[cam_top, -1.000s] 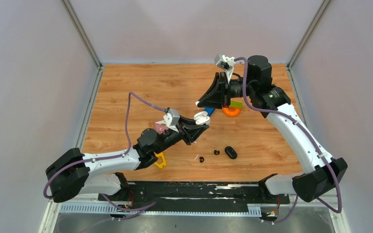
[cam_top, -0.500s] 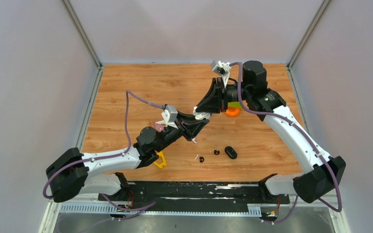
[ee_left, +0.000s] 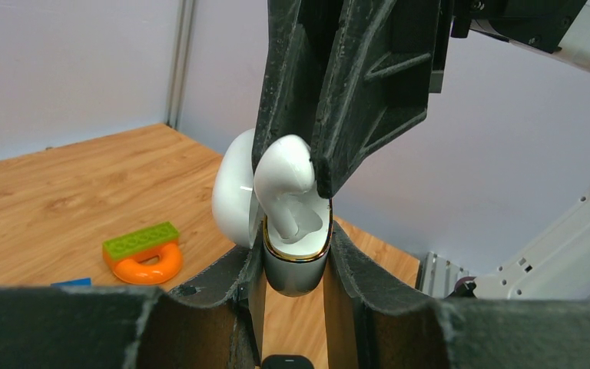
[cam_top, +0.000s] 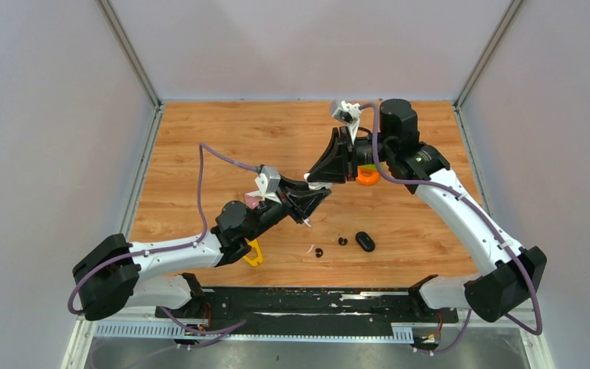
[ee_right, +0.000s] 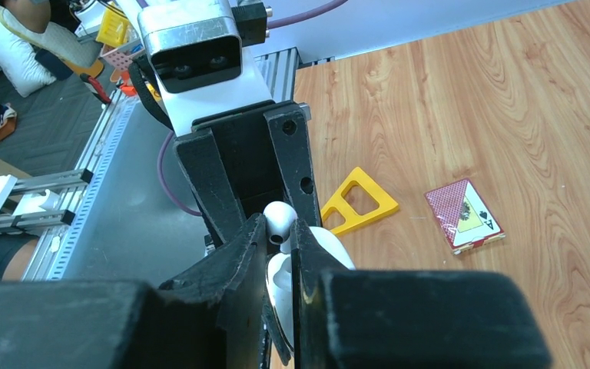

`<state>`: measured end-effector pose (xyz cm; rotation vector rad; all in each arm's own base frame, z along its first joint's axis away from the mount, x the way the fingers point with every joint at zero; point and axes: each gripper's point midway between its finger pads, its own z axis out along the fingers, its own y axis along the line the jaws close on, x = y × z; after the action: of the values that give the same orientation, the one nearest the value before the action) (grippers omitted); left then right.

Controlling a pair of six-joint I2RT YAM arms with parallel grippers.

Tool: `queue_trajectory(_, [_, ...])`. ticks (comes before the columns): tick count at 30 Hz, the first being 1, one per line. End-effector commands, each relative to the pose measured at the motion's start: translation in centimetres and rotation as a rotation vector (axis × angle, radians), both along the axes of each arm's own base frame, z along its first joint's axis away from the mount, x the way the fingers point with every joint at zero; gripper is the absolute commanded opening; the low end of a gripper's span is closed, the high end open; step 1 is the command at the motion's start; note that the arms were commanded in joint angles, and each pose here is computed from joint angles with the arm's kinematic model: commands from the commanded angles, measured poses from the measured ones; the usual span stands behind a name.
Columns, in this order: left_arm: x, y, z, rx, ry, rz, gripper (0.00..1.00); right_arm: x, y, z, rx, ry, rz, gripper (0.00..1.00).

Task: Insert the wireless bluetooth earbuds into the charging case
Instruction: Place the earbud in the charging case.

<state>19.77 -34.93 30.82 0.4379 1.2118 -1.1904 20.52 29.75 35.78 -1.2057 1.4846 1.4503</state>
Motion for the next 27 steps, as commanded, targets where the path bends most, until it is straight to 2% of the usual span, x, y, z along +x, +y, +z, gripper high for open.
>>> queue_trajectory(1, [-0.3,0.7,4.3,-0.113,-0.055,0.007,0.00,-0.8,-0.4,1.0,0.023,-0.108,0.014,0.15])
queue_trajectory(27, [0.0,1.0,4.9,-0.127,-0.058,0.031,0.00,-1.0,-0.7,-0.9,-0.003,-0.135,0.017,0.15])
